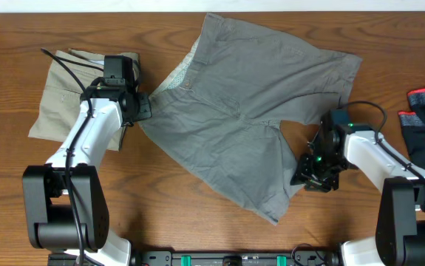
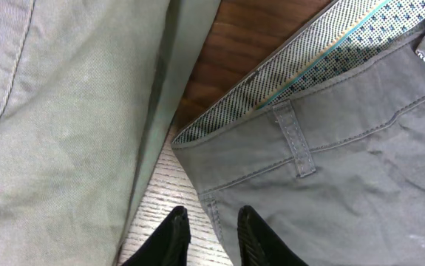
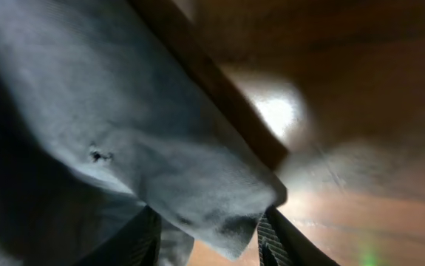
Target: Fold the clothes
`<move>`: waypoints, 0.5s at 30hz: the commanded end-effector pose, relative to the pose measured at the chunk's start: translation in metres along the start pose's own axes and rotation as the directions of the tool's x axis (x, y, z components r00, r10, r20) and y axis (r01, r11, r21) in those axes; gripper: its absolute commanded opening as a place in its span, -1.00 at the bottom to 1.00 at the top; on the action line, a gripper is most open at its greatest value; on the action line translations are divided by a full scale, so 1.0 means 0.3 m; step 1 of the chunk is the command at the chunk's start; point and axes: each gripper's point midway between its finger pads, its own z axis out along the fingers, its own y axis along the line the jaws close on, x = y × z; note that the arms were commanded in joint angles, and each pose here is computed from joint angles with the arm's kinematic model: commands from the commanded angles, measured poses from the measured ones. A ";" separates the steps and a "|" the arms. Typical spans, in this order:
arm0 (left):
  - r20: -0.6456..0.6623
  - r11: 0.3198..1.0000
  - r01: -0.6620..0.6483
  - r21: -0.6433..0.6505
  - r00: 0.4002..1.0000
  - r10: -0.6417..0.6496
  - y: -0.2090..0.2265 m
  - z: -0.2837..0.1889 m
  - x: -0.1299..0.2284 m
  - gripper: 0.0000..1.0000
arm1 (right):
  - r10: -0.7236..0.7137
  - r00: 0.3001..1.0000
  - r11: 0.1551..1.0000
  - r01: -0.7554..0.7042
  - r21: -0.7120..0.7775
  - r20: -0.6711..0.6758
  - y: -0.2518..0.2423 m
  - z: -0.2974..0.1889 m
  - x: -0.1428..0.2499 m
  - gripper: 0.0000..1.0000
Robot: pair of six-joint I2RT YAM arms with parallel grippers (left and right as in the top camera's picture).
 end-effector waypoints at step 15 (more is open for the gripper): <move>-0.002 0.990 -0.036 0.135 0.999 0.037 -0.105 0.006 -0.002 -0.30 | -0.005 0.986 0.985 0.034 -0.171 0.168 0.091 -0.158 -0.079 -0.97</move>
